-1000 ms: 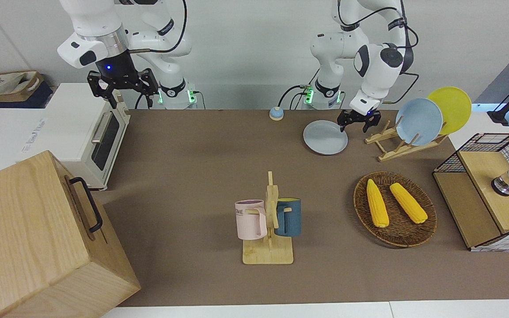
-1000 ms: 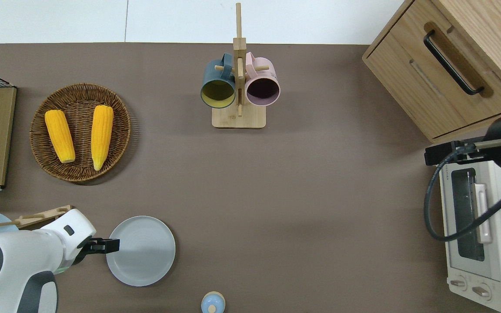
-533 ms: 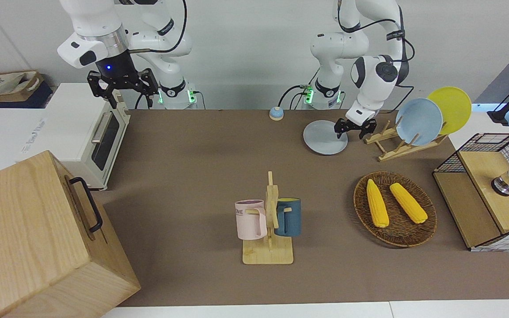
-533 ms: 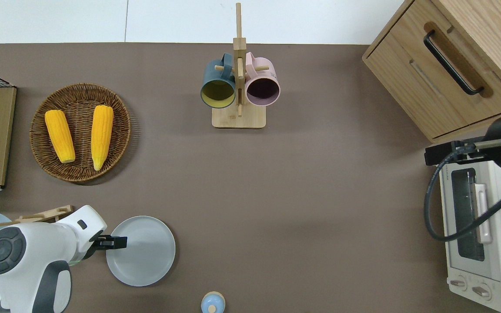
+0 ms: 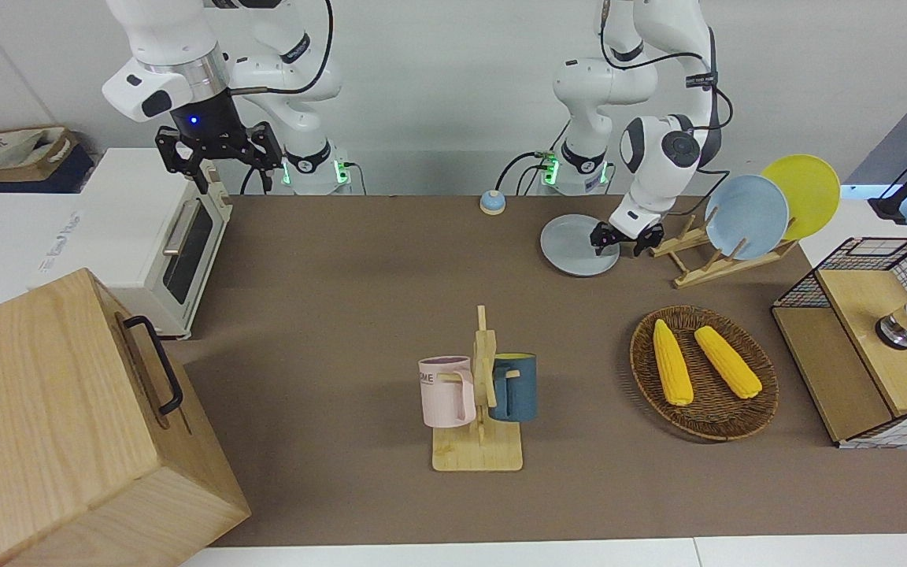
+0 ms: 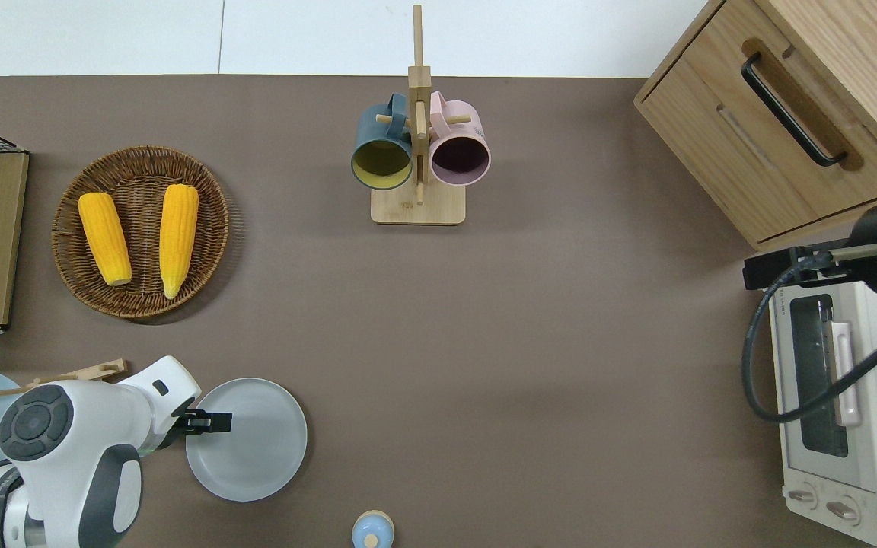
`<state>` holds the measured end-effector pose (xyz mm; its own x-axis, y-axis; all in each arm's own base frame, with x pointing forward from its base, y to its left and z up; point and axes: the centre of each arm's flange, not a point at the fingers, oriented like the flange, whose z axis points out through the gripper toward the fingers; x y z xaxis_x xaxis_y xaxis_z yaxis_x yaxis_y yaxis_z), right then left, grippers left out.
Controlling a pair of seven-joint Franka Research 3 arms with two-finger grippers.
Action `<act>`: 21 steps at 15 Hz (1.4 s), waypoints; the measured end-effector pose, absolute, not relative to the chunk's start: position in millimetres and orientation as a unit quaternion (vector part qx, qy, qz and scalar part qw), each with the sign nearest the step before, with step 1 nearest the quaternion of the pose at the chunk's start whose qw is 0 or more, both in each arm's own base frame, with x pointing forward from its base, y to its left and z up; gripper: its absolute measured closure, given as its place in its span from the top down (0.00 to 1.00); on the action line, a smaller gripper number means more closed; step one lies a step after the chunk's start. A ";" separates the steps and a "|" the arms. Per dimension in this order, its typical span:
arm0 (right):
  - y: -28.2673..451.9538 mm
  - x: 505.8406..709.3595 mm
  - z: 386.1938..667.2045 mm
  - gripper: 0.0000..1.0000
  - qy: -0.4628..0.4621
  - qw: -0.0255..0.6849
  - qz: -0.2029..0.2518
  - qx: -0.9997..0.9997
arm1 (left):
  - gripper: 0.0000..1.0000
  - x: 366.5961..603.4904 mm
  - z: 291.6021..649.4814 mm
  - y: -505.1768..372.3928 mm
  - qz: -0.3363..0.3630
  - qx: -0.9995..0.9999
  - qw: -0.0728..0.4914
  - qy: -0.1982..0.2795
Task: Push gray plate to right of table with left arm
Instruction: 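Push the gray plate with the left gripper toward the toaster oven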
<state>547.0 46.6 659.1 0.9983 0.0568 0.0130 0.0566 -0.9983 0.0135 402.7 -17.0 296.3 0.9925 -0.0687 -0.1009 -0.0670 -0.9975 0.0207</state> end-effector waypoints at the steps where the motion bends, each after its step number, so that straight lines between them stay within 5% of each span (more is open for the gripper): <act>1: 46.6 547.0 659.1 0.99 0.028 0.007 0.007 1.000 | 0.93 402.7 294.4 -17.1 -0.053 0.998 0.009 -0.034; 9: 46.6 547.0 659.1 0.99 0.028 0.007 0.007 1.000 | 0.15 404.5 298.1 -17.9 -0.048 0.998 0.009 -0.035; 21: 46.6 547.0 659.1 0.99 0.028 0.007 0.007 1.000 | 0.08 404.7 300.0 -29.8 -0.043 0.998 0.030 0.022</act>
<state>547.0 46.6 659.1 0.9983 0.0568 0.0130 0.0566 -0.9983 0.0135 404.7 -29.8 300.0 0.9953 0.0413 -0.0880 0.0466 -0.9972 0.0585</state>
